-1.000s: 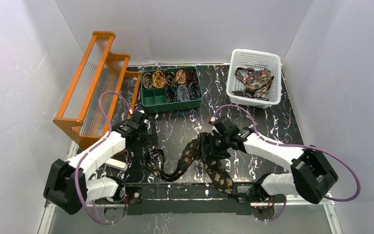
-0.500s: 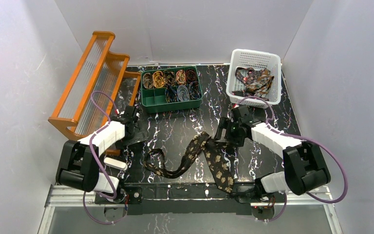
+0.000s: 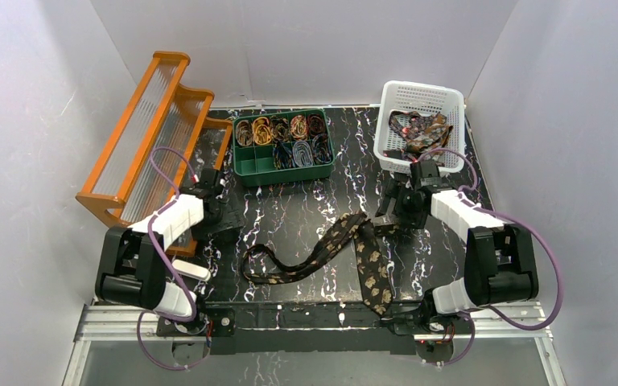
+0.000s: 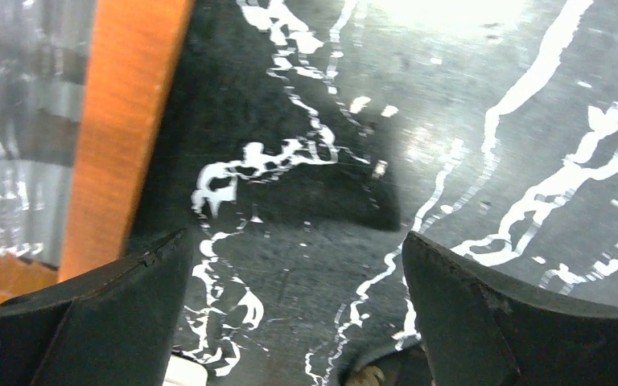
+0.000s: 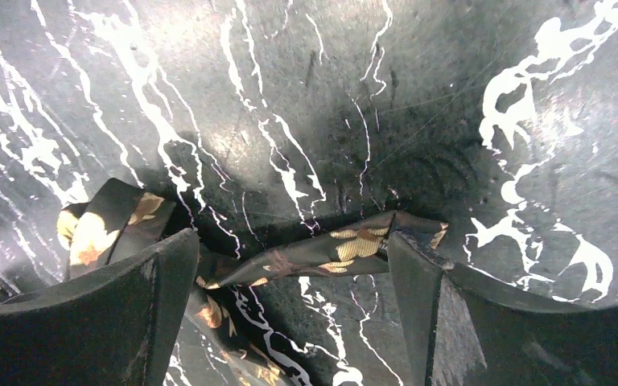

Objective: Roll the ties
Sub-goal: Flatten out the tie at the center of the board.

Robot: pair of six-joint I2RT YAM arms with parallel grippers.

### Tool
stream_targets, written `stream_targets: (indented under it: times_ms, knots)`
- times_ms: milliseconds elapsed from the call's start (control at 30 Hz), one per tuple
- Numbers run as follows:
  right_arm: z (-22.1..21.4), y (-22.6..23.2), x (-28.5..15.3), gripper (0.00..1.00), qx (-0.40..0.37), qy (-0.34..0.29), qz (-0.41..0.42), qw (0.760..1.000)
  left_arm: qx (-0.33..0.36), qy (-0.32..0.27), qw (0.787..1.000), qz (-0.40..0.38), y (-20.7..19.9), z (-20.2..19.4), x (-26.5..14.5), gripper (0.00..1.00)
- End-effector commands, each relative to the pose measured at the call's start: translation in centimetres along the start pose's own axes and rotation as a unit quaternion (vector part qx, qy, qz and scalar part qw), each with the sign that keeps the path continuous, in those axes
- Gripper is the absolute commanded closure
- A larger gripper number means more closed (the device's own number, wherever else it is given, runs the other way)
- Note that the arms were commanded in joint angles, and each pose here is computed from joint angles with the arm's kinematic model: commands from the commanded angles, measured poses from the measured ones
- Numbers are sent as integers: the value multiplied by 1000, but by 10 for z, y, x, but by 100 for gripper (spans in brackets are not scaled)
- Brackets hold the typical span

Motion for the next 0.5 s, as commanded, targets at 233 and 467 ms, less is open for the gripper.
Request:
stream_targets:
  times_ms: [233,467]
  knots:
    - [0,58,-56,7,-54,-18,204,977,22,56,981,-187,-44,-29,-42,2]
    - [-52,59,-45,21,-35,36,214,975,9,82,986,-145,-32,-63,-36,2]
Point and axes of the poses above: each gripper's point midway between its finger pads, its own x axis out along the fingers, its own y axis along the line the jaws close on, z = x × y, the point moved 2 cm from there along -x, back along the fingers, and after that the axes turned 14 degrees about -x, right-handed, at the moved point
